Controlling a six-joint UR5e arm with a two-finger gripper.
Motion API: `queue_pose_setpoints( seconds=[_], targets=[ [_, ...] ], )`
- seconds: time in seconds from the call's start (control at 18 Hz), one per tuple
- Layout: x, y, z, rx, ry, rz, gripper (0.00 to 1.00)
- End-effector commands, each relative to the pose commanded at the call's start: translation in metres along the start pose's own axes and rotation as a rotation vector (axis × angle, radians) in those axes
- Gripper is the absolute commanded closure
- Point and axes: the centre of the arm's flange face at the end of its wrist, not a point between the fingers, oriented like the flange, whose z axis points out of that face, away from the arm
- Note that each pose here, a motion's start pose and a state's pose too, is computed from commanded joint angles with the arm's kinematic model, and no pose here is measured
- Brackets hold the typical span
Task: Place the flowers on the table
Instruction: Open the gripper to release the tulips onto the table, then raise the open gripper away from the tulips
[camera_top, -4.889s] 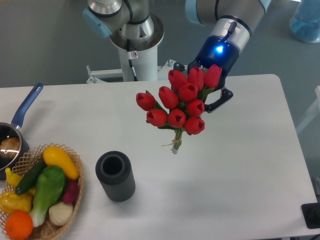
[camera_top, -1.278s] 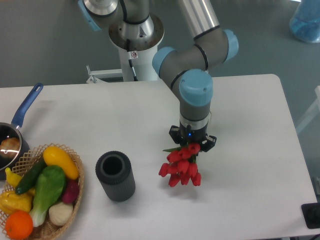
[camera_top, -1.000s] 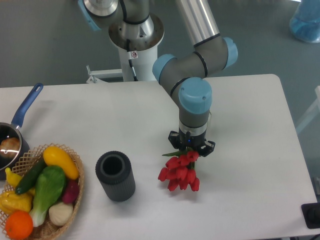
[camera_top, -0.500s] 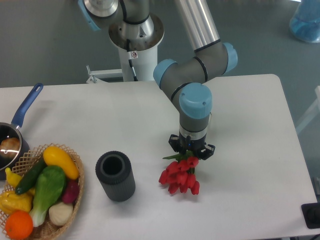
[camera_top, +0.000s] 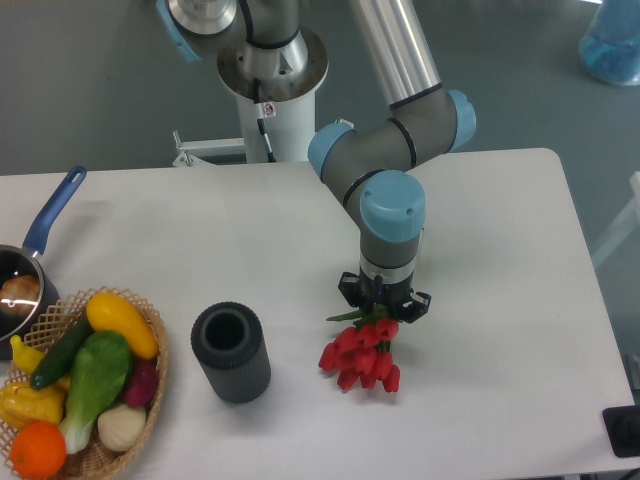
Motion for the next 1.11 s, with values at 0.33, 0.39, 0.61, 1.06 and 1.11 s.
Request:
queue_pose_setpoints(
  seconds=[0.33,0.39,0.61,1.06,1.11],
  targets=[
    [-0.013,-0.006,-0.030,0.037,-0.049,-0.012,0.00],
    [-0.014,-0.006,-0.044,0.051,-0.065,-0.016,0.00],
    [-0.019,0.005,-0.099,0.121,-0.120,-0.188,0.00],
    [-0.023,0.006,-0.174,0.259,-0.185,-0.198,0.00],
    [-0.025,0.008,-0.176,0.260,-0.190,-0.201,0.00]
  ],
)
